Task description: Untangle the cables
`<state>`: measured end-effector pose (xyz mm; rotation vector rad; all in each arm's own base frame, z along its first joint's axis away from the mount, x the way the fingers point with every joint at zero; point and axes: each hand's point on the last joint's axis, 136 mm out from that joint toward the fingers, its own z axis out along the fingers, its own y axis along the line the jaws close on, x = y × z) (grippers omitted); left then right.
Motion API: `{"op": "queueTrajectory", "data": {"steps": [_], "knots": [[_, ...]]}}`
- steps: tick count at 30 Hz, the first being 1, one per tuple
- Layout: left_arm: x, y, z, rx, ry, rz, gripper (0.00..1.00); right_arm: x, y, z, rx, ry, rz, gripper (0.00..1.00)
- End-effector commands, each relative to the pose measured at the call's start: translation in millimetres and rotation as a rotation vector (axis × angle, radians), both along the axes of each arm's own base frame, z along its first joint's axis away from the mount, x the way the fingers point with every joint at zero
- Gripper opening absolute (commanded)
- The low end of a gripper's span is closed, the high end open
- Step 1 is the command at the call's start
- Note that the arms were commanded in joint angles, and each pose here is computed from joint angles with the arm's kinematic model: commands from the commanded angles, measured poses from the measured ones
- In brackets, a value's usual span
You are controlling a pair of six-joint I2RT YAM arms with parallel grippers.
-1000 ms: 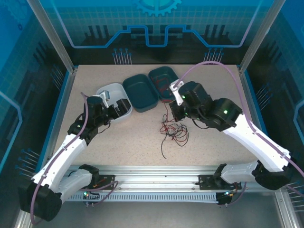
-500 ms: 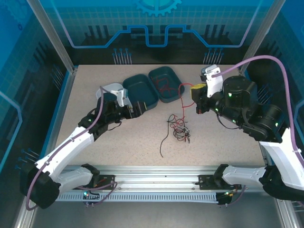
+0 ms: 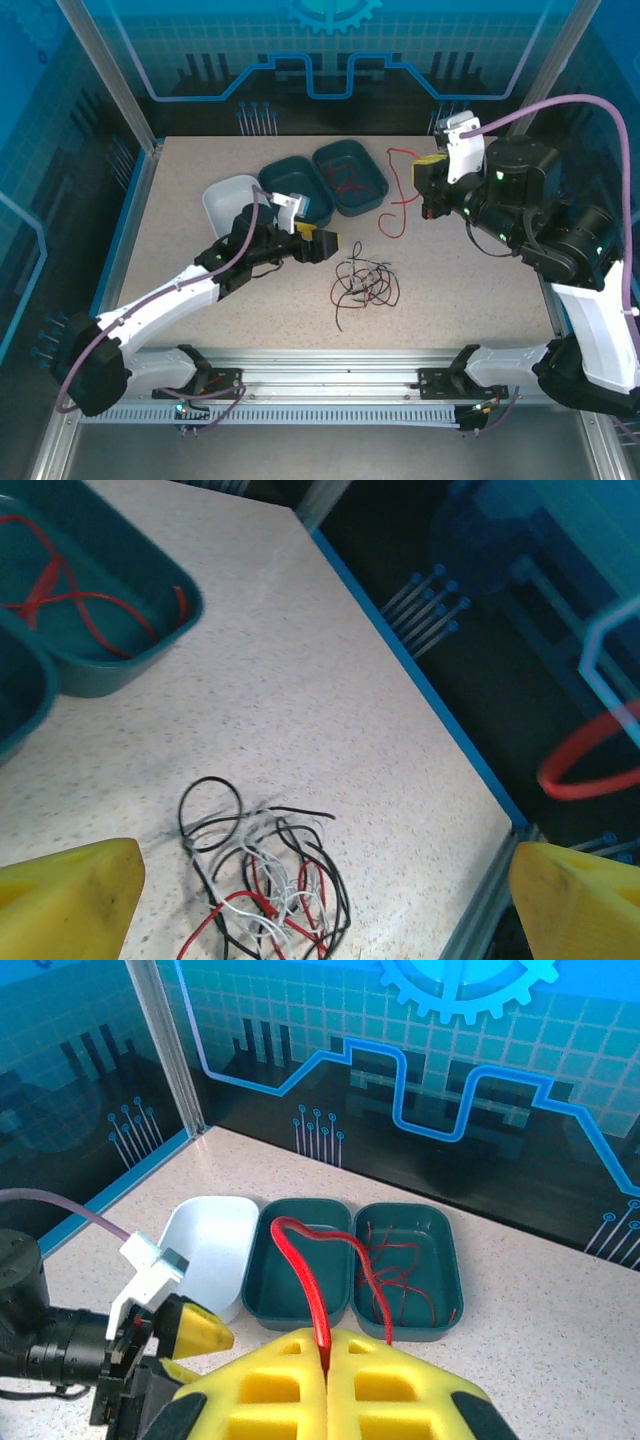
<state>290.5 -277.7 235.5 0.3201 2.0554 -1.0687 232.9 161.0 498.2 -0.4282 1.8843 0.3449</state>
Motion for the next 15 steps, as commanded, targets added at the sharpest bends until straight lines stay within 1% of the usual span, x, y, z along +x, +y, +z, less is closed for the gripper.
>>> {"op": "queueTrajectory", "data": {"steps": [1,6,9,12,15], "knots": [[0.1,-2.7,1.5,0.035,-0.031,-0.030,0.99,14.7,-4.0,-3.9,-0.041,0.006,-0.045,0.00],[5.5,19.6,8.4,0.092,-0.082,0.078,0.99,49.6,-5.7,-13.3,-0.076,0.032,-0.108,0.00],[8.4,36.4,11.0,0.116,-0.118,0.161,0.99,73.5,-7.1,-20.2,-0.064,0.059,-0.125,0.00],[7.3,47.9,15.2,0.152,-0.145,0.198,0.99,97.6,-10.6,-26.0,-0.068,0.073,-0.160,0.00],[7.5,56.0,19.7,0.168,-0.163,0.229,0.99,118.8,-10.0,-31.0,-0.056,0.087,-0.164,0.00]]}}
